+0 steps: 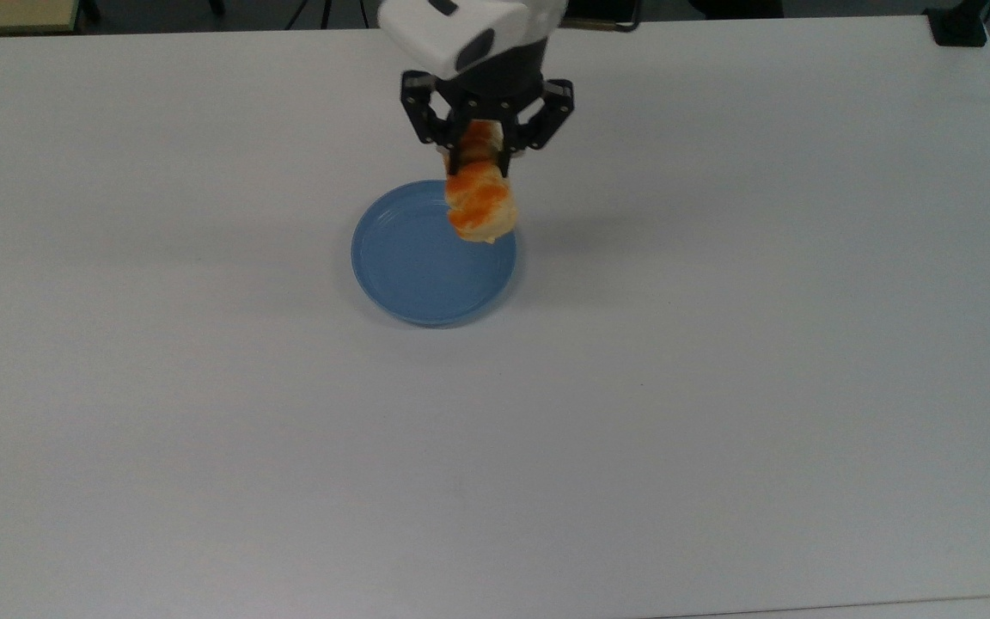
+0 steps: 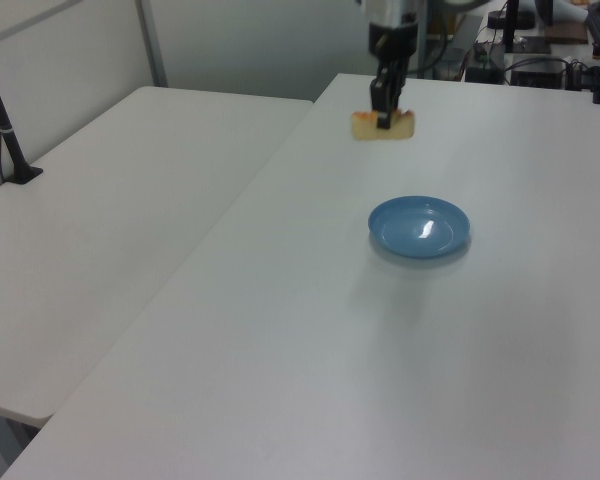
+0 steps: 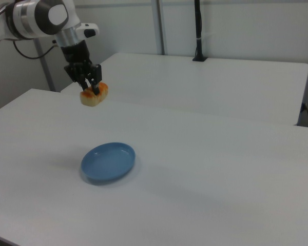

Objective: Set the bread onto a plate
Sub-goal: 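Lift the bread roll and carry it over the blue plate, then lower the bread roll onto the plate and open the gripper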

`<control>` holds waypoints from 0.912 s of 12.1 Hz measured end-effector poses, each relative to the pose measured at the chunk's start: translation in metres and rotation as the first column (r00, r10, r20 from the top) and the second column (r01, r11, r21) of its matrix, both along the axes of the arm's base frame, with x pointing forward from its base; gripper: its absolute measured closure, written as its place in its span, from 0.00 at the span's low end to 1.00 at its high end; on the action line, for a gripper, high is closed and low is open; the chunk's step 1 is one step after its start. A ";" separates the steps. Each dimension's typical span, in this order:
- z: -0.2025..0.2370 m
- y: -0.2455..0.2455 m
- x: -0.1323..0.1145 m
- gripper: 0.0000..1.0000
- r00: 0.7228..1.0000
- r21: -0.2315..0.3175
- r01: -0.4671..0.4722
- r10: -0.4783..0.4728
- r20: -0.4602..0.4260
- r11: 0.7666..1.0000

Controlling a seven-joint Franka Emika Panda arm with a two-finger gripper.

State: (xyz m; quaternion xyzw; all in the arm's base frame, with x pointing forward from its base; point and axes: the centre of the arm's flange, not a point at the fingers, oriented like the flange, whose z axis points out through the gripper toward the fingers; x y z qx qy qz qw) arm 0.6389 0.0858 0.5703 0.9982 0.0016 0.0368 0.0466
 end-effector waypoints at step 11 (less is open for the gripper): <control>-0.135 -0.023 -0.027 0.56 0.996 -0.107 0.049 -0.056 -0.065 0.993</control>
